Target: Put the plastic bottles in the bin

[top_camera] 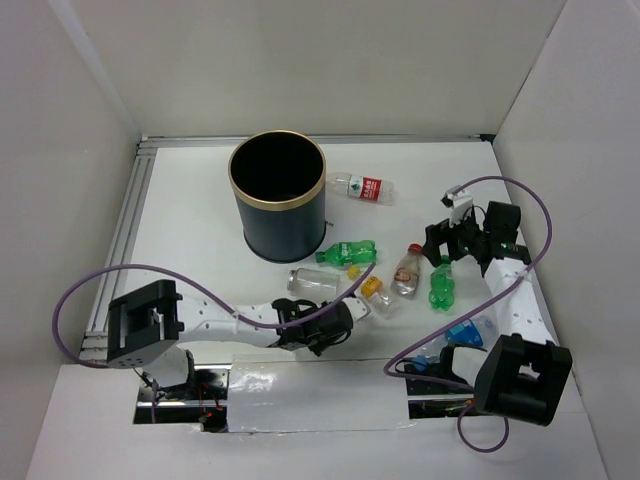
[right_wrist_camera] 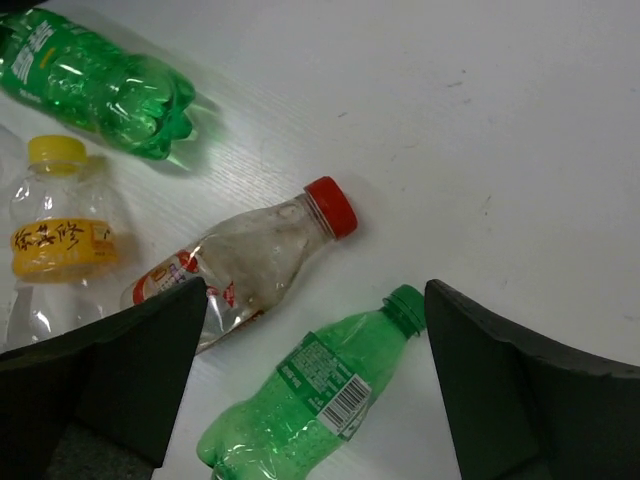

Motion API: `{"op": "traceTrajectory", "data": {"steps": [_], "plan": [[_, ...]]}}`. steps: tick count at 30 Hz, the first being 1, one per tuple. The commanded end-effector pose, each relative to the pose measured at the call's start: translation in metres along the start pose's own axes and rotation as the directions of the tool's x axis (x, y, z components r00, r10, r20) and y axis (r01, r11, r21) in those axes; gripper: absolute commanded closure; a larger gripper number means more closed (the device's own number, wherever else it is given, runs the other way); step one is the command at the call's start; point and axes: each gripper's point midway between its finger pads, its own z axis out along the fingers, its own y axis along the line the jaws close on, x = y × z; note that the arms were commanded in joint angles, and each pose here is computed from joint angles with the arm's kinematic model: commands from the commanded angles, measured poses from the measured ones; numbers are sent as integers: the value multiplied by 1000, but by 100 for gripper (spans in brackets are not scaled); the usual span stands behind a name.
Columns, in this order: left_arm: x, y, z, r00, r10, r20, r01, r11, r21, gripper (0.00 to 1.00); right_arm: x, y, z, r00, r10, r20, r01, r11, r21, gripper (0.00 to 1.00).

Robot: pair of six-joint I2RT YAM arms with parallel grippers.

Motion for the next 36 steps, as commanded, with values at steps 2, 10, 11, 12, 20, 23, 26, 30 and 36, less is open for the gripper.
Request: {"op": "traceTrajectory", "data": {"steps": [2,10,11,12,20,23,26,30,36], "plan": [[8,-6,-4,1000,-8,-6,8,1000,20,81,-21,6,-2,999,-18,51,22,998,-64,14],[-160,34,-167,856,-106,506,148,988,-44,91,-8,26,33,943,279,-181,-305,943,-134,37],[-181,51,-190,807,-110,579,195,977,-85,91,-2,30,39,917,333,-220,-365,923,-125,35],[-198,65,-208,776,-75,626,196,972,-127,91,-4,32,42,912,341,-227,-375,918,-129,33],[-287,250,-335,404,-17,914,611,750,-256,82,39,39,74,766,483,-424,-533,846,0,28],[-280,313,-335,363,-18,931,739,614,-276,75,41,35,76,762,484,-430,-524,851,30,26],[-267,364,-310,375,-49,926,811,501,-302,68,52,39,77,725,501,-472,-548,835,44,24],[-255,402,-258,440,-122,890,825,446,-347,66,66,44,82,687,511,-517,-572,819,48,21],[-236,396,-204,527,-213,823,788,486,-378,59,68,49,83,708,458,-537,-526,850,30,19]]}}
